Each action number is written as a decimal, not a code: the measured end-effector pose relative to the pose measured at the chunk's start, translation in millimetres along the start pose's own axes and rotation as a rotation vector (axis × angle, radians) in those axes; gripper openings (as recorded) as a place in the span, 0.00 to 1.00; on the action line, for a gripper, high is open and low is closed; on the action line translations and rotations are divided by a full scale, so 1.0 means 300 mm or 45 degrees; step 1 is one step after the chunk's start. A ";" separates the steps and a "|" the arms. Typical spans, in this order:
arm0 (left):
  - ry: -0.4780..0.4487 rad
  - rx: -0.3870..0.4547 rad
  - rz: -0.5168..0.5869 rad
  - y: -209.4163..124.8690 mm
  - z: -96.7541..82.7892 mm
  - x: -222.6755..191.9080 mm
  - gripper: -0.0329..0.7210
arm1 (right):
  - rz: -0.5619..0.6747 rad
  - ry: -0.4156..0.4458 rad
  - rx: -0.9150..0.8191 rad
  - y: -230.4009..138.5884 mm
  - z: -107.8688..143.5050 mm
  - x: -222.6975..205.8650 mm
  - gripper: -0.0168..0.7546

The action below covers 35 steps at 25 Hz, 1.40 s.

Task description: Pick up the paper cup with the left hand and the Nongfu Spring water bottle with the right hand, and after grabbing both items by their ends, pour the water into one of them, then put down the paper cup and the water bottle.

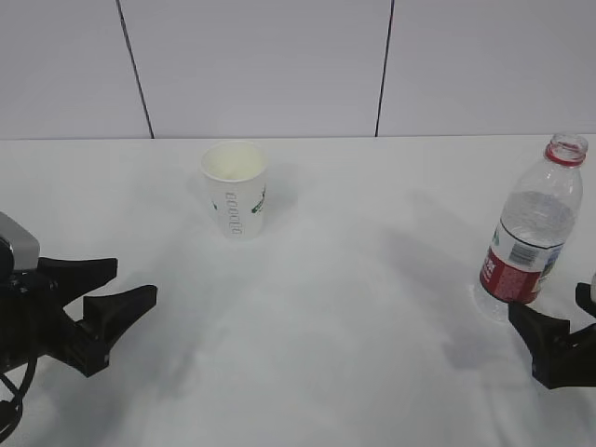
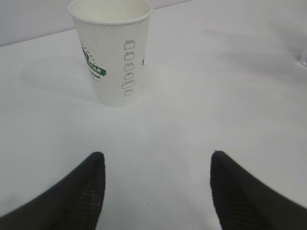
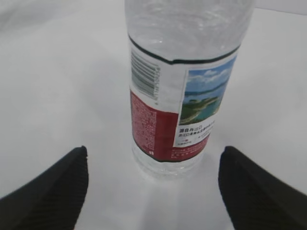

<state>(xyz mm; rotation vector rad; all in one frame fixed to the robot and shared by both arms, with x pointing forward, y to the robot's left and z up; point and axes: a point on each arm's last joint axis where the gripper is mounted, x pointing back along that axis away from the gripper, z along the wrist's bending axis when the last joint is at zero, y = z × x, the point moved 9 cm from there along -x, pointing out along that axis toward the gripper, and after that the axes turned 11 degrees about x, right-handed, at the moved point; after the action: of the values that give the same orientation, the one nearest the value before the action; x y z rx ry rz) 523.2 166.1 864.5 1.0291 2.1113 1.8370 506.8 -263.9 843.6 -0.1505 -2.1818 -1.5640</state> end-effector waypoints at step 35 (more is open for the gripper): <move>-0.002 0.000 -0.003 0.001 -0.001 0.000 0.72 | -0.064 -0.035 0.008 0.052 -0.045 -0.141 0.85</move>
<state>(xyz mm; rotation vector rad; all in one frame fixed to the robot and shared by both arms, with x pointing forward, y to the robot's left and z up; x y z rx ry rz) 523.2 165.9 864.9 1.0274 2.1105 1.8352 553.7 -263.6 843.1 -0.1174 -2.2276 -1.5911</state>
